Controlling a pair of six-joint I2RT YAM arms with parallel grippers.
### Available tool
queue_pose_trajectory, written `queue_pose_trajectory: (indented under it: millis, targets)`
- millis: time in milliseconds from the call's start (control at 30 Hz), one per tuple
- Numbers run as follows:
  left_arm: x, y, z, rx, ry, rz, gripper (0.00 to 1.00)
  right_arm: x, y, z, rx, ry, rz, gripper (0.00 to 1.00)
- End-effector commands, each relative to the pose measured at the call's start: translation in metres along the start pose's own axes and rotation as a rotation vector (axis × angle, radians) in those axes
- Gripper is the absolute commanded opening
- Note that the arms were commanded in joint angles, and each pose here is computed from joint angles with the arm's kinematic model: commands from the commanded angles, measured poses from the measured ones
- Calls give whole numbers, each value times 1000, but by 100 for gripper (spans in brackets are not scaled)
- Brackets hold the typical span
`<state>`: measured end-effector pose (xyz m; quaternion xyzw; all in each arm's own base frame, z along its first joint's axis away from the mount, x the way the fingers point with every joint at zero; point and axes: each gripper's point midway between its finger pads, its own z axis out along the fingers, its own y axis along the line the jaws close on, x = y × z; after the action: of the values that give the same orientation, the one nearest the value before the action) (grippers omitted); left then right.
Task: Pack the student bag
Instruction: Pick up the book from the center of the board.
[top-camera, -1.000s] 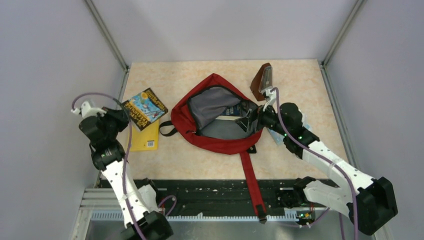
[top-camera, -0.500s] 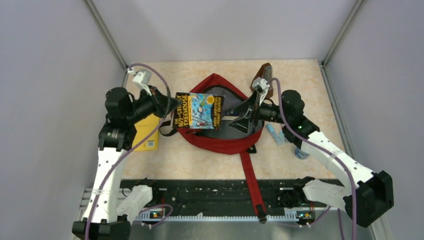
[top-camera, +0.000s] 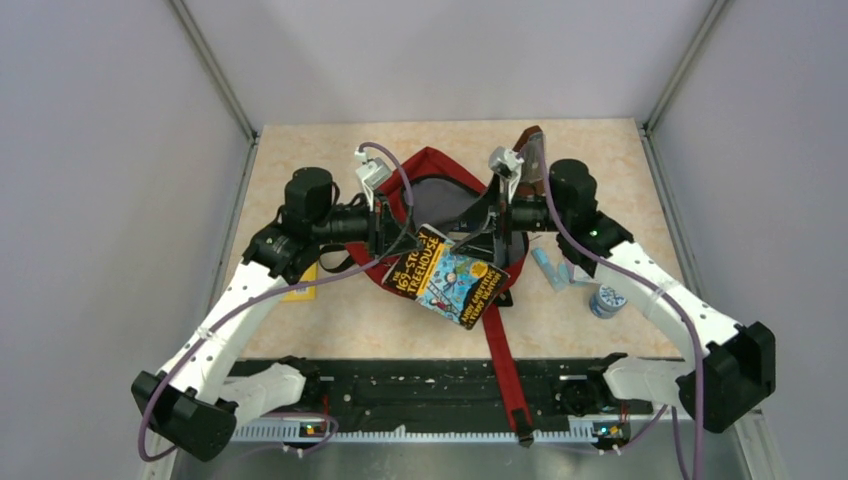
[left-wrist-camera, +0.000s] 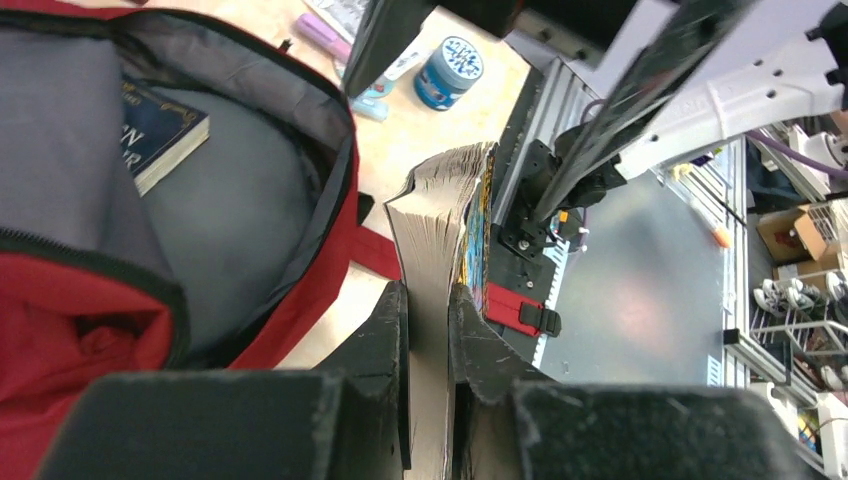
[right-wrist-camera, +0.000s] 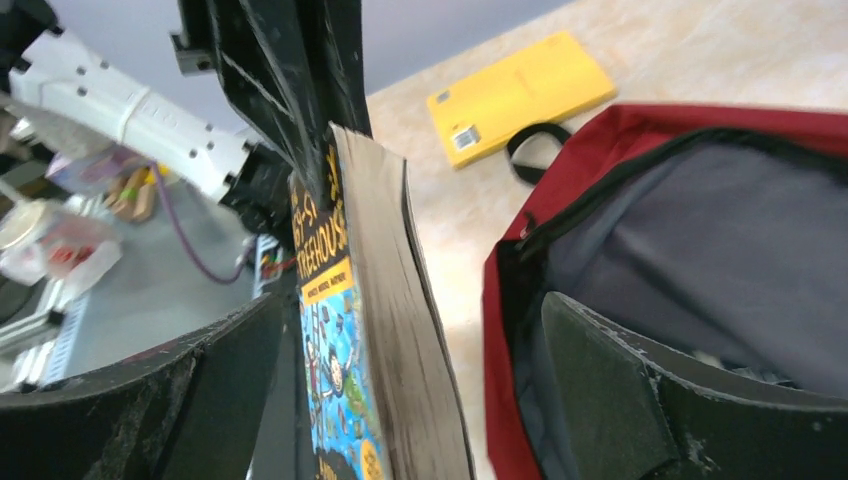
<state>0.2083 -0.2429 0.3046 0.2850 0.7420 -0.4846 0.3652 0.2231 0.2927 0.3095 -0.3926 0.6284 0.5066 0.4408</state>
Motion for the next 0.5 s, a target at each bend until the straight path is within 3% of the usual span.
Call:
queue_pose_trajectory:
  millis: [0, 167, 267, 400, 433, 467]
  targets:
    - [-40, -38, 0, 140, -105, 186, 0, 20, 26, 6, -183, 85, 42, 95]
    - [-40, -39, 5, 161, -93, 194, 0, 43, 51, 8, -321, 166, 94, 74]
    - [-38, -37, 7, 162, -87, 199, 0, 47, 59, 5, -368, 168, 107, 55]
    - [-43, -26, 9, 103, -106, 204, 0, 47, 59, 5, -343, 163, 138, 1]
    - [-44, -18, 11, 61, -110, 198, 6, 46, 51, 6, -287, 154, 147, 0]
    - [-46, -8, 13, 11, -109, 196, 22, 43, 40, 7, -215, 141, 162, 0]
